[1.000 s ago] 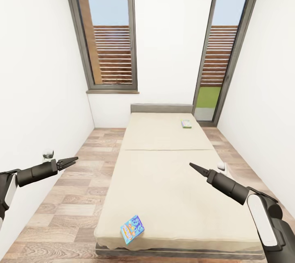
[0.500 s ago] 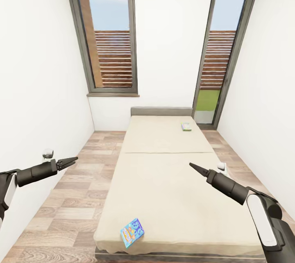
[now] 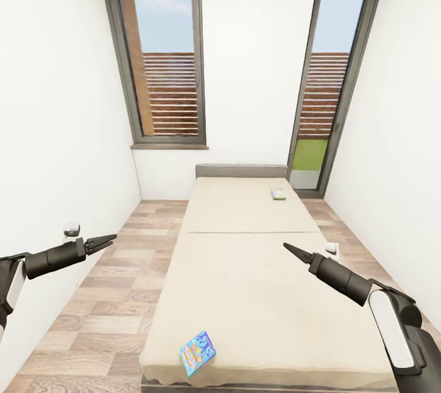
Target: Put all the toys in the child's room - the three board games (two on the bed and one on the table), the two jigsaw puzzles on the table, and the tennis ball on the table - inside the toy box on the table in the child's room.
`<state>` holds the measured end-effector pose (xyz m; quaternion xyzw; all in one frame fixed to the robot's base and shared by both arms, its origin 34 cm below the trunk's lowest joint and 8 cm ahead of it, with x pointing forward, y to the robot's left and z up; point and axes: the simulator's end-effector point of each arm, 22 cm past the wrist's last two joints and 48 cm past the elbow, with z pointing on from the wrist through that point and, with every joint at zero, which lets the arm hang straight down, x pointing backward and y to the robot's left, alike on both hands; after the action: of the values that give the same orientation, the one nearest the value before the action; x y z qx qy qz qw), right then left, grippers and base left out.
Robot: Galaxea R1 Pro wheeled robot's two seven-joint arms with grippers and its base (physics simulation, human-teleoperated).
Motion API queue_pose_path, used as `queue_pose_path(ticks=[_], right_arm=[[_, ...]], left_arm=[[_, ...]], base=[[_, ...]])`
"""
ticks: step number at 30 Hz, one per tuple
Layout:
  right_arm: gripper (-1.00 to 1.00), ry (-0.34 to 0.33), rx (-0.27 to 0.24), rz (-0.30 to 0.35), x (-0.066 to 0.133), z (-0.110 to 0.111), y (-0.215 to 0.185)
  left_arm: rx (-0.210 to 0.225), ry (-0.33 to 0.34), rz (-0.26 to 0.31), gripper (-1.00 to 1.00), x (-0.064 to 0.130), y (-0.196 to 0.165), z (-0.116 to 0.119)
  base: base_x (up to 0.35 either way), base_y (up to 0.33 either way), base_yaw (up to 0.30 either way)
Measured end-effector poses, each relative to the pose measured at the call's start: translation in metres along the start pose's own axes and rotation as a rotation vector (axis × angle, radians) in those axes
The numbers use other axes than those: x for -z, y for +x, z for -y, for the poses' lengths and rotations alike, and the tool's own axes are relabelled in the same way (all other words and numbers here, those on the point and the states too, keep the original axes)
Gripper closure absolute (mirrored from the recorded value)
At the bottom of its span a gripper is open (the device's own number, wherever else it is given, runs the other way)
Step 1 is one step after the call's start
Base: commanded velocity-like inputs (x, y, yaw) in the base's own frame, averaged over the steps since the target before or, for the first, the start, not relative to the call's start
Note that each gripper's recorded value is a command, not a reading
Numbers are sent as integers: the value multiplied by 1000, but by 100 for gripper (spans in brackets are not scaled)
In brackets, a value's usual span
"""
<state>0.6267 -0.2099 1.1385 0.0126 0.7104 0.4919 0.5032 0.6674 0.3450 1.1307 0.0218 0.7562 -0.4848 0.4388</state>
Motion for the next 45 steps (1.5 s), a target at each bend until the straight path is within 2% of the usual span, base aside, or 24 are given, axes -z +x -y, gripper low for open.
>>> queue_pose_path(ticks=[24,45], right_arm=[[-100,-7,19,26,5,-7,-9],[-100,-13,29,38,7,-14,-14]], left_arm=[[-30,17,21,-100,6,-12,19],[-45,22,31,-100,11,-18,27]], base=[[0,4,0],[0,181,0]])
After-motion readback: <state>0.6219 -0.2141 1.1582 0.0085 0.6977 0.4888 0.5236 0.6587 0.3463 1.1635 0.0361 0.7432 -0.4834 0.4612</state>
